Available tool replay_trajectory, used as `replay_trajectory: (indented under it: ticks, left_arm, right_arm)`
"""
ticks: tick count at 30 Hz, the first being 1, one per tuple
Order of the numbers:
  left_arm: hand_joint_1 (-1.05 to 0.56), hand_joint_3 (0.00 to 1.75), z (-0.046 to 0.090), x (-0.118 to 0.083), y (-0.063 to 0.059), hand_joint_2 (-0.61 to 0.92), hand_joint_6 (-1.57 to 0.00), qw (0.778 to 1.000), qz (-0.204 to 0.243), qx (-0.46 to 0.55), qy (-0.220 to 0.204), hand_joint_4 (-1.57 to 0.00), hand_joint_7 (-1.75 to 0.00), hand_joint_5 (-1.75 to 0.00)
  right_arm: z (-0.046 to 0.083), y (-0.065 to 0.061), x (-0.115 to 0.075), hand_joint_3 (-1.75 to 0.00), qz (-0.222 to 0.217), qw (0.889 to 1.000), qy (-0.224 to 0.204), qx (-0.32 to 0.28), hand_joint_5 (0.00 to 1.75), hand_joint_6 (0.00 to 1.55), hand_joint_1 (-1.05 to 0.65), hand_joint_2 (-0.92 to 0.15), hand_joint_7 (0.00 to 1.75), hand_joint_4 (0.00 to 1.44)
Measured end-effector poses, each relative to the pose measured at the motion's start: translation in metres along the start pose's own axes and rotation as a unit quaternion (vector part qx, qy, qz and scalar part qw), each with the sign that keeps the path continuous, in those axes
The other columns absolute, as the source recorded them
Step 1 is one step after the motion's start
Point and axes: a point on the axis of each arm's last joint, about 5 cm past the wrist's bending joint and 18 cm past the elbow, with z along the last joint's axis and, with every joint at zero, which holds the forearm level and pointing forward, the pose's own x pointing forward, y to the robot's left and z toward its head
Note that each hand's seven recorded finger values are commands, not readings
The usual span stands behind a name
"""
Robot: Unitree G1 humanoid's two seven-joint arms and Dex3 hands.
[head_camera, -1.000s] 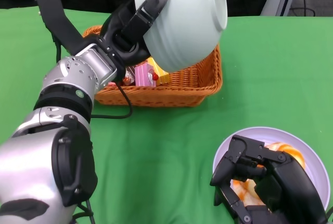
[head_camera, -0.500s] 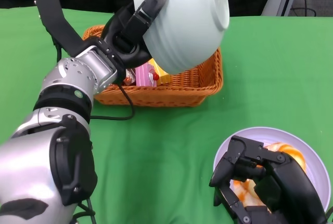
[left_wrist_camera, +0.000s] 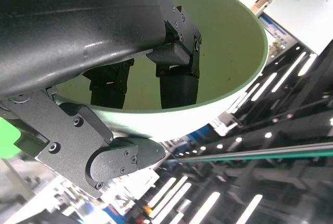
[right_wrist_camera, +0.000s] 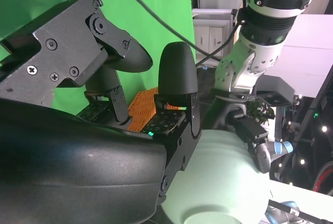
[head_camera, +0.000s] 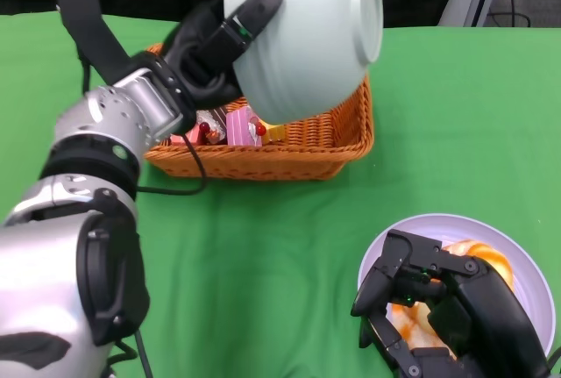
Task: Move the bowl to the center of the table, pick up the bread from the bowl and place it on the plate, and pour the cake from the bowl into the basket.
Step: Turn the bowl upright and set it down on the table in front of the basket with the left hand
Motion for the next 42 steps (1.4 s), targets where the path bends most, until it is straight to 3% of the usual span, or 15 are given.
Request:
replay_trajectory:
  ticks: [4, 11, 17, 20, 25, 28, 30, 36, 42]
  left_arm:
    - [-0.22, 0.97, 0.018, -0.007, 0.000, 0.65, -0.79, 0.996, -0.041, 0.081, 0.021, -0.73, -1.45, -1.75]
    - [-0.23, 0.75, 0.052, -0.018, -0.010, 0.70, -0.70, 0.966, -0.103, 0.236, 0.017, -0.72, -1.54, -1.75]
    - [-0.23, 0.79, 0.055, -0.033, -0.010, 0.69, -0.70, 0.942, -0.103, 0.319, 0.027, -0.73, -1.54, -1.75]
    - [-0.23, 0.88, 0.056, -0.043, -0.012, 0.64, -0.70, 0.915, -0.104, 0.389, 0.015, -0.75, -1.53, -1.75]
    - [-0.23, 1.00, 0.048, -0.063, -0.017, 0.61, -0.68, 0.846, -0.094, 0.524, -0.036, -0.74, -1.52, -1.75]
    - [-0.24, 0.83, 0.039, -0.080, -0.016, 0.73, -0.62, 0.790, -0.090, 0.602, -0.068, -0.77, -1.51, -1.75]
    - [-0.21, 0.81, 0.034, -0.090, -0.014, 0.75, -0.61, 0.762, -0.093, 0.635, -0.082, -0.78, -1.54, -1.75]
    - [-0.11, 1.08, 0.020, -0.121, -0.009, 0.53, -0.67, 0.664, -0.093, 0.729, -0.138, -0.75, -1.51, -1.72]
    - [-0.15, 1.10, 0.007, -0.142, 0.001, 0.48, -0.73, 0.551, -0.106, 0.802, -0.204, -0.77, -1.41, -1.72]
  right_arm:
    - [0.000, -0.001, 0.001, -1.20, 0.001, 1.000, 0.000, 0.000, 1.54, 0.74, -0.08, -0.46, 1.32, 0.77]
    - [-0.001, -0.003, 0.002, -1.20, 0.008, 1.000, 0.005, 0.009, 1.54, 0.75, -0.07, -0.46, 1.32, 0.77]
    - [-0.001, -0.003, 0.002, -1.20, 0.004, 1.000, 0.005, 0.009, 1.54, 0.75, -0.07, -0.47, 1.31, 0.77]
    - [-0.001, -0.003, 0.002, -1.20, 0.005, 1.000, 0.004, 0.010, 1.55, 0.74, -0.07, -0.47, 1.32, 0.76]
    - [-0.001, -0.003, 0.003, -1.19, 0.006, 1.000, 0.003, 0.010, 1.55, 0.74, -0.08, -0.47, 1.31, 0.76]
    - [-0.001, -0.003, 0.004, -1.19, 0.007, 1.000, 0.002, 0.009, 1.55, 0.74, -0.09, -0.48, 1.31, 0.76]
    - [-0.001, -0.003, 0.004, -1.18, 0.007, 1.000, 0.002, 0.009, 1.55, 0.74, -0.08, -0.47, 1.32, 0.76]
    - [-0.002, -0.005, 0.005, -1.18, 0.008, 1.000, 0.003, 0.010, 1.54, 0.74, -0.07, -0.48, 1.32, 0.75]
    - [-0.003, -0.007, 0.005, -1.18, 0.004, 1.000, 0.008, 0.008, 1.54, 0.74, -0.07, -0.48, 1.32, 0.76]
